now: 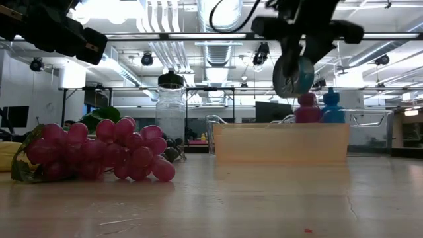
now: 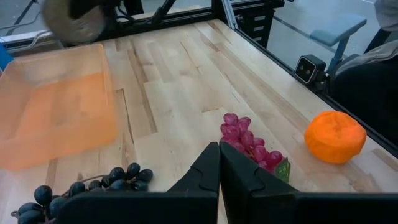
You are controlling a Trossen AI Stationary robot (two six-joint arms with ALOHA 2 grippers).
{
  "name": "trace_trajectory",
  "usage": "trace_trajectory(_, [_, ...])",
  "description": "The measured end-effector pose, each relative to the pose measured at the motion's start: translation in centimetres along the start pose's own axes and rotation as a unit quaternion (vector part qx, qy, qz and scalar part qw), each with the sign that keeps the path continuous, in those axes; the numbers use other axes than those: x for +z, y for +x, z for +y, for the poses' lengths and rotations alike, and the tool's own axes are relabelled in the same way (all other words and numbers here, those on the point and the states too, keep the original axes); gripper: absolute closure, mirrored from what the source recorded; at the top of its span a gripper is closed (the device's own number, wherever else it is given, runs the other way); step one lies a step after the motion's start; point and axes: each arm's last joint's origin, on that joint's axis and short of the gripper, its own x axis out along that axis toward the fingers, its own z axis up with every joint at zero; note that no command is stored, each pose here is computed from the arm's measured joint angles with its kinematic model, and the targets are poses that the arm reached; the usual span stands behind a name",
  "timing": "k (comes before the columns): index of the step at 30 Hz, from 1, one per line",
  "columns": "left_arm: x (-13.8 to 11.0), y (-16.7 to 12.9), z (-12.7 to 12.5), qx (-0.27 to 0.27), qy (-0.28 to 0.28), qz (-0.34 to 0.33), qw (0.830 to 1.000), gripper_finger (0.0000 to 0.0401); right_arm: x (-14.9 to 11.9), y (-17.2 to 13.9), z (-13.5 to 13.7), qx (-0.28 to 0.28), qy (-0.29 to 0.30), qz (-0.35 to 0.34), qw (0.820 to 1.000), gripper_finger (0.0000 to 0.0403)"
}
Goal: Pick & Place Food Item
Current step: Put the blue and yellow tuna can into the orange bin
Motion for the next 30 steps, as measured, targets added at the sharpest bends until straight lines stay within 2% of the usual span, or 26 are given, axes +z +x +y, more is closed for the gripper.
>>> trace_trajectory(7, [0.0, 0.0, 0.0, 0.0, 0.0, 0.0, 1.0, 0.0395, 2.9, 4.2, -0.8, -0.068, -0.012, 0.049, 0.996, 0.0273])
trace_trajectory(13, [0.0, 0.0, 0.0, 0.0, 0.0, 0.0, 1.0, 0.0395, 3.6, 6.2, -1.5, -0.097, 0.007, 0.093, 0.991, 0.0273])
trace_trajectory(21, [0.0, 0.0, 0.0, 0.0, 0.0, 0.0, 1.0, 0.0395, 3.3, 8.7, -2.0, -0.105, 0.038, 0.118, 0.987, 0.0273])
trace_trajectory(30, [0.0, 0.0, 0.0, 0.0, 0.0, 0.0, 1.0, 0.0395, 2.2, 10.4, -2.0, -0.085, 0.052, 0.12, 0.988, 0.0273])
